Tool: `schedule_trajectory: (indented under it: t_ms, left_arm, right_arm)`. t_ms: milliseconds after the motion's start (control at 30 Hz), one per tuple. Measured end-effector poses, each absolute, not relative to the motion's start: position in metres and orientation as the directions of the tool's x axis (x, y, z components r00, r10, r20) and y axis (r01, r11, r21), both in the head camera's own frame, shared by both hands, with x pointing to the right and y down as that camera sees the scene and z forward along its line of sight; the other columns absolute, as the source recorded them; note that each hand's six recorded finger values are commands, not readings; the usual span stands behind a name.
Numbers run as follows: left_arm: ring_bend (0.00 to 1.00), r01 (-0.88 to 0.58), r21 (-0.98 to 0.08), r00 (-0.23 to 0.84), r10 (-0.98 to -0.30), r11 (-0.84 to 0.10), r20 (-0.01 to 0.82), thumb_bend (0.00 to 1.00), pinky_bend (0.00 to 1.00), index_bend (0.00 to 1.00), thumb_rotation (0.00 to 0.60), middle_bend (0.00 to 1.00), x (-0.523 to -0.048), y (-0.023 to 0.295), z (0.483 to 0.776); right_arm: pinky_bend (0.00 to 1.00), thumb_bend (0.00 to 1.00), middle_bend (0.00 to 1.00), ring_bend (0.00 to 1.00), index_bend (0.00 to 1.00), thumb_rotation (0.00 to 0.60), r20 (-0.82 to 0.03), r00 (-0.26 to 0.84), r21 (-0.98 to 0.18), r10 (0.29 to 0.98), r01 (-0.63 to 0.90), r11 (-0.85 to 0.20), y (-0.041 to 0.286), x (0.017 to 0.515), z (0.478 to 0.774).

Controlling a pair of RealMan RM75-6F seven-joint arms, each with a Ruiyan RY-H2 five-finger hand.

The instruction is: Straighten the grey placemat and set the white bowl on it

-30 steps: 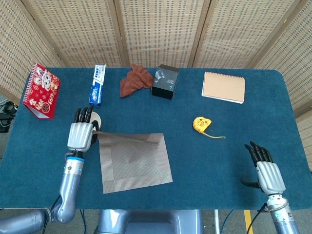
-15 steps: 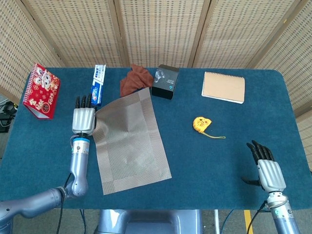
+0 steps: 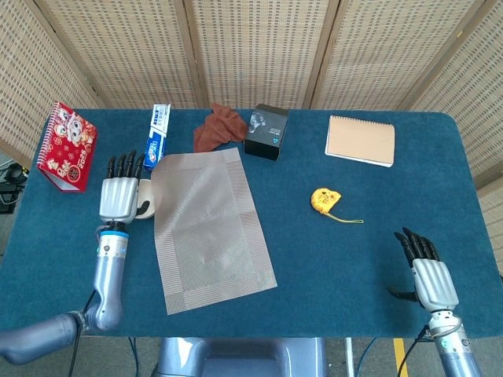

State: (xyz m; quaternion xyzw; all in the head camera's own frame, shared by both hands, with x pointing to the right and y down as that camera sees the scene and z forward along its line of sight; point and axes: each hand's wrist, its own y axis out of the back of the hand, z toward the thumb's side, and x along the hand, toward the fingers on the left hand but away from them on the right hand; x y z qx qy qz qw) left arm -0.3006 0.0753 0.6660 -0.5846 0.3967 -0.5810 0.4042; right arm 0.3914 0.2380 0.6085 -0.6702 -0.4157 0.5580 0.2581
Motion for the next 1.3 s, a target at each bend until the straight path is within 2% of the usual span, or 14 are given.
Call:
schedule_trajectory:
  t_ms: [133, 400, 767, 1000, 1300]
  left_arm:
    - [0.0, -0.033, -0.934, 0.015, -0.934, -0.356, 0.356, 0.2, 0.0, 0.0, 0.6, 0.0, -0.324, 0.094, 0.644]
    - [0.0, -0.021, -0.938, 0.005, -0.939, -0.345, 0.345, 0.2, 0.0, 0.0, 0.6, 0.0, -0.382, 0.146, 0.601]
    - [0.0, -0.076, -0.945, -0.079, -0.943, -0.319, 0.324, 0.2, 0.0, 0.0, 0.6, 0.0, -0.44, 0.225, 0.565]
    - [0.0, -0.073, -0.954, -0.102, -0.949, -0.291, 0.297, 0.2, 0.0, 0.0, 0.6, 0.0, -0.46, 0.245, 0.54]
    - [0.0, -0.096, -0.954, -0.106, -0.95, -0.286, 0.295, 0.2, 0.0, 0.0, 0.6, 0.0, -0.465, 0.245, 0.534]
  right_arm:
    - [0.0, 0.04, 0.0, 0.0, 0.05, 0.6, -0.524, 0.047, -0.815, 0.851, 0.262, -0.516, 0.239, 0.388, 0.607]
    - [0.0, 0.04, 0.0, 0.0, 0.05, 0.6, -0.531, 0.063, -0.814, 0.845, 0.238, -0.529, 0.245, 0.383, 0.609]
    - [0.0, 0.0, 0.0, 0.0, 0.05, 0.6, -0.544, 0.094, -0.815, 0.834, 0.176, -0.552, 0.25, 0.377, 0.615]
    - [0.0, 0.0, 0.0, 0.0, 0.05, 0.6, -0.527, 0.159, -0.82, 0.835, 0.164, -0.549, 0.252, 0.362, 0.614]
    - [0.0, 0.0, 0.0, 0.0, 0.08, 0.6, -0.537, 0.309, -0.801, 0.785, 0.106, -0.589, 0.253, 0.31, 0.629]
